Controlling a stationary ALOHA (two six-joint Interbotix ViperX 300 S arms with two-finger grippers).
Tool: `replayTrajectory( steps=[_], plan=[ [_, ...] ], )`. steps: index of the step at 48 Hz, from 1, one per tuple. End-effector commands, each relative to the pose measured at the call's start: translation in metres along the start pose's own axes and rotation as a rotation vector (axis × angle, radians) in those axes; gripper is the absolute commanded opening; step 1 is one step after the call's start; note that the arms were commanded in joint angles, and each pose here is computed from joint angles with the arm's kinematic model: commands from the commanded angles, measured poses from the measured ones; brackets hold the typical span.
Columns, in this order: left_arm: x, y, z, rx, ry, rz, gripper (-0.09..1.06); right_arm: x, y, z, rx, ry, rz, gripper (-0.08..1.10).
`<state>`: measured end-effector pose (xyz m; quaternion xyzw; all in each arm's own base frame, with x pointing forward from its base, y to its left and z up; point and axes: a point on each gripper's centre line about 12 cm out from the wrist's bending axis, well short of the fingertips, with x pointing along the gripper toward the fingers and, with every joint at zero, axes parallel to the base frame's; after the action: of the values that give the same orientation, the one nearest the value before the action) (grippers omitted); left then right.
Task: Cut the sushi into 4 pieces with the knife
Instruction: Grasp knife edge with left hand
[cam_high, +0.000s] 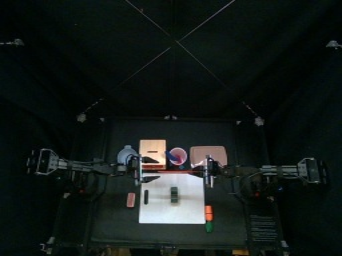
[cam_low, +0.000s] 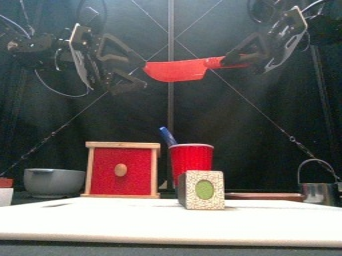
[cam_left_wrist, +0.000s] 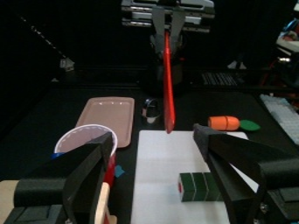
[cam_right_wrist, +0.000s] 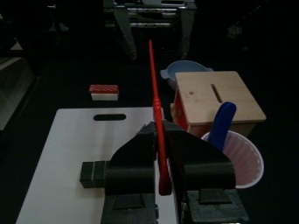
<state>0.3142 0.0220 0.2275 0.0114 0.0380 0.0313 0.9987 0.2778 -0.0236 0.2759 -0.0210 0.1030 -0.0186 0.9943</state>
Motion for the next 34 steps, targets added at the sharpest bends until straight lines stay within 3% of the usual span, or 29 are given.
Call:
replayTrajectory(
  steps=[1,12,24,34],
  plan=[
    [0.007,0.001,0.014,-0.002,-0.063,0.004,1.02,-0.001,0.000,0.007,0.002,-0.029,0.001,0.16],
    [0.006,0.001,0.020,0.000,-0.113,0.005,0.98,0.000,-0.002,0.007,0.004,-0.027,-0.004,0.16],
    [0.013,0.001,0.015,-0.001,-0.098,0.003,0.88,0.005,-0.002,0.006,0.001,-0.019,-0.003,0.16],
    [0.019,0.000,0.011,0.002,-0.086,0.002,0.87,0.007,-0.003,0.005,0.001,-0.011,-0.005,0.16]
  ],
)
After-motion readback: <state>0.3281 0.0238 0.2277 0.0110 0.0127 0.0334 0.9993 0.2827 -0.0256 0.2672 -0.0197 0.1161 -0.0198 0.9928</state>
